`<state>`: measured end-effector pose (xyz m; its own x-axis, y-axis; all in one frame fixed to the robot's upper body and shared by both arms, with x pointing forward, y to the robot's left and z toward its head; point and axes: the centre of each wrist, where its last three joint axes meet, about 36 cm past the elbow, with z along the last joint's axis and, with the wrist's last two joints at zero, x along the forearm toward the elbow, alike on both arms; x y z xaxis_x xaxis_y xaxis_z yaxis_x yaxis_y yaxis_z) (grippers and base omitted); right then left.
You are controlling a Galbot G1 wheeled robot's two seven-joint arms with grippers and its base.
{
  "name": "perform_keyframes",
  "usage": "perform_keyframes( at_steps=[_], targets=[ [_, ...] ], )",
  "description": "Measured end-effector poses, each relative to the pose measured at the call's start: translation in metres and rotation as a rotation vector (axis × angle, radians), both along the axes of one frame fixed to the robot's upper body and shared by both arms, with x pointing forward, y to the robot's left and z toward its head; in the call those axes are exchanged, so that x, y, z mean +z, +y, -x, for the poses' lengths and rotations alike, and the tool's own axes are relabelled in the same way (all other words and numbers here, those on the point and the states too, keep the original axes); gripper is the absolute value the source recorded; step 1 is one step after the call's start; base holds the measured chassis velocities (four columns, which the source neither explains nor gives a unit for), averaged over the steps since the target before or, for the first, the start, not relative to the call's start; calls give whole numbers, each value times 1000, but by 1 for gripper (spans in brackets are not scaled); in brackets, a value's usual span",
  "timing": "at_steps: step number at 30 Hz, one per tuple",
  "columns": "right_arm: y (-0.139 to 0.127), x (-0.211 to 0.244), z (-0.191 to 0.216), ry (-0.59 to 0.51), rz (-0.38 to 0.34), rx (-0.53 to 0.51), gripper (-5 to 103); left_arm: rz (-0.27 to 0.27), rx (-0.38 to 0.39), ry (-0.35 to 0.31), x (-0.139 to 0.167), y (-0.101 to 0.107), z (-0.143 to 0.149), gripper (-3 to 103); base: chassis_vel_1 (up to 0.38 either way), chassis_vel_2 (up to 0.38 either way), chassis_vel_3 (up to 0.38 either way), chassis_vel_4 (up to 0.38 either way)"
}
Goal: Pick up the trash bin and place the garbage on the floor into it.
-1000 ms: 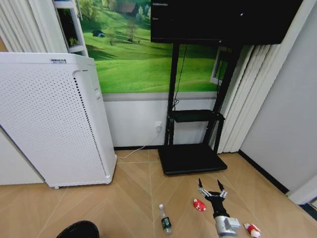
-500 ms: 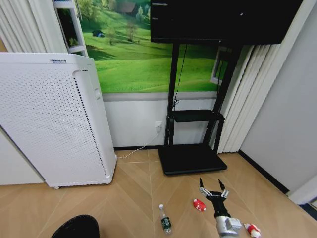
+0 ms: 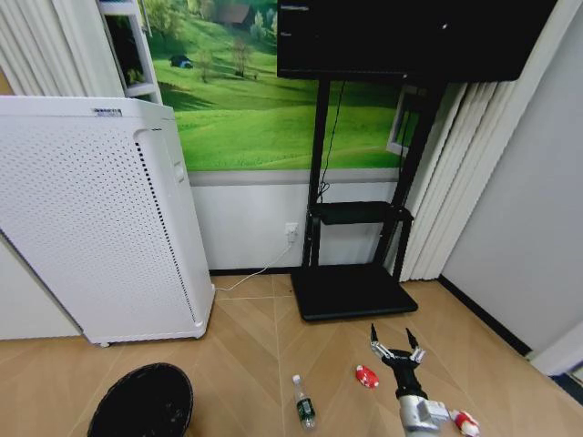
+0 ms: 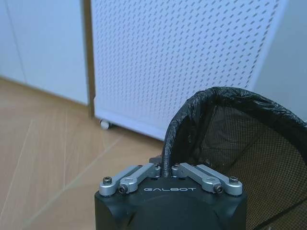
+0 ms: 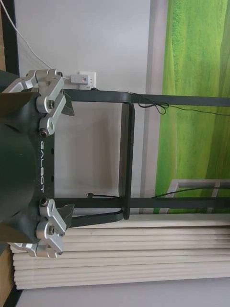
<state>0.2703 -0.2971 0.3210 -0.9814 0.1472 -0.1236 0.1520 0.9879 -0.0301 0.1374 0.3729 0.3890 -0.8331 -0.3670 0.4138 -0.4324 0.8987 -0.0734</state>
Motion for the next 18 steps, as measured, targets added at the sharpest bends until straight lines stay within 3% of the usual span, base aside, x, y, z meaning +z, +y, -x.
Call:
perform_keyframes(
  at_steps=[5,18],
  targets=[
    [5,-8,22,32,27,47,100,-16,-54,-57,-1,-5,2,4,0,0,0,0],
    [20,-15,41,51,51,94,100,-23,-38,-94,-10,-4,9,4,22,20,-19,-18]
  ],
)
